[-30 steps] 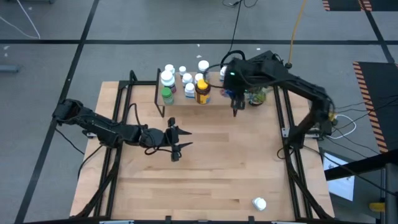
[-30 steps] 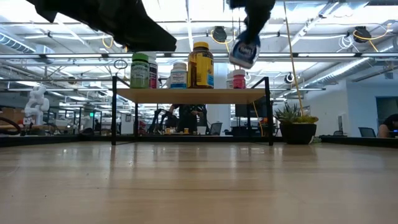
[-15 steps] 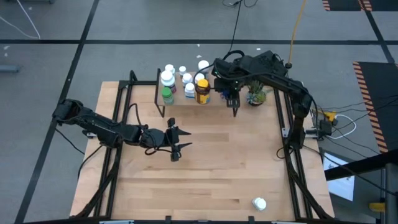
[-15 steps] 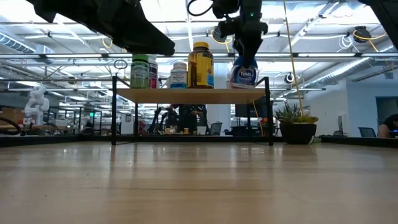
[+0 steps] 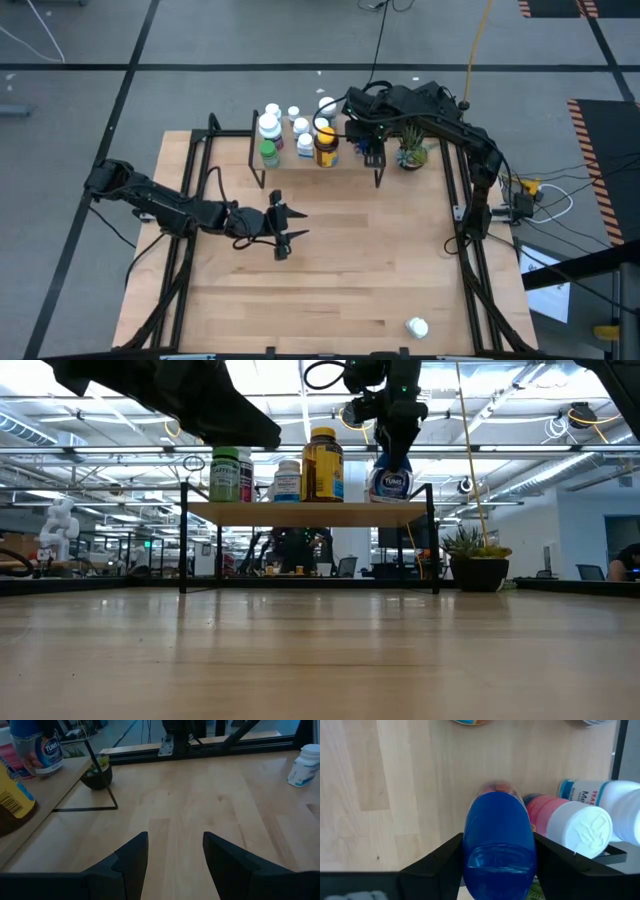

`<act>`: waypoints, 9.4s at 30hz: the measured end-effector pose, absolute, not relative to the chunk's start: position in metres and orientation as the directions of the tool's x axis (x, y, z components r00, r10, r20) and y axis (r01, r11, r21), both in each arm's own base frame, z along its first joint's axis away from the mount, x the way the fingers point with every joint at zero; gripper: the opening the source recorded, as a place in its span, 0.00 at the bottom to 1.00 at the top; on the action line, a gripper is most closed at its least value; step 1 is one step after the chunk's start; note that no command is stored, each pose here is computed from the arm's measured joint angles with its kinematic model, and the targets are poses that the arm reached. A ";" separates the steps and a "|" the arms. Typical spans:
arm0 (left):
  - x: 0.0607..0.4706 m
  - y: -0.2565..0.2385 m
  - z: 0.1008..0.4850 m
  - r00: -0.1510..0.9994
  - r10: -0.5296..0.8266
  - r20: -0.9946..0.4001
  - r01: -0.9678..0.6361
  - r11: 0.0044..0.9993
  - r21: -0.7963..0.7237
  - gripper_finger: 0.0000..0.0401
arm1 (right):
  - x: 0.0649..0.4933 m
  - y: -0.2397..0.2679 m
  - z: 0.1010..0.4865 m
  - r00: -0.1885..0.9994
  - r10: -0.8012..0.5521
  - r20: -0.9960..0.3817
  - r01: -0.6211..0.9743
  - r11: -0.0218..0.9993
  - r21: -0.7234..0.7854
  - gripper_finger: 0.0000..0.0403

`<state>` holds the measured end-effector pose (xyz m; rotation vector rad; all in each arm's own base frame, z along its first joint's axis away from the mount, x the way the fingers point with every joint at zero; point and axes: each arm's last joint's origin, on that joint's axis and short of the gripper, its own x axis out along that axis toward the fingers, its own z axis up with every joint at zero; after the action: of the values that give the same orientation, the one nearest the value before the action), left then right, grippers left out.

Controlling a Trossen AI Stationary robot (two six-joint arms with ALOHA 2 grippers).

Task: Pick and place medicine bottles onto shelf by color
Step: Put the blue pill bottle on the shelf, then put the white pill bottle on the shelf

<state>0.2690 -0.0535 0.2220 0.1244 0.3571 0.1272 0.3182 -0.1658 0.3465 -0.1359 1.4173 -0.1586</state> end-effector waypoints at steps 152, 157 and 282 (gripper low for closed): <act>0.528 -0.170 0.163 0.879 -0.324 -0.349 0.365 0.929 0.056 0.81 | 0.174 0.156 0.293 0.846 0.103 -0.523 0.065 0.954 0.293 0.54; 0.529 -0.169 0.163 0.895 -0.284 -0.345 0.299 0.954 -0.011 0.81 | 0.172 0.193 0.296 0.711 0.068 -0.700 0.171 0.948 0.267 0.53; 0.481 -0.218 0.161 0.771 -0.003 -0.636 0.150 0.973 0.177 0.81 | 0.186 0.239 0.145 0.548 0.054 -0.834 -0.093 0.996 0.004 0.78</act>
<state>0.4810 -0.2175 0.1608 0.2232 0.6861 -0.0837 0.1861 0.2387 0.1455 -0.0421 0.9867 0.0872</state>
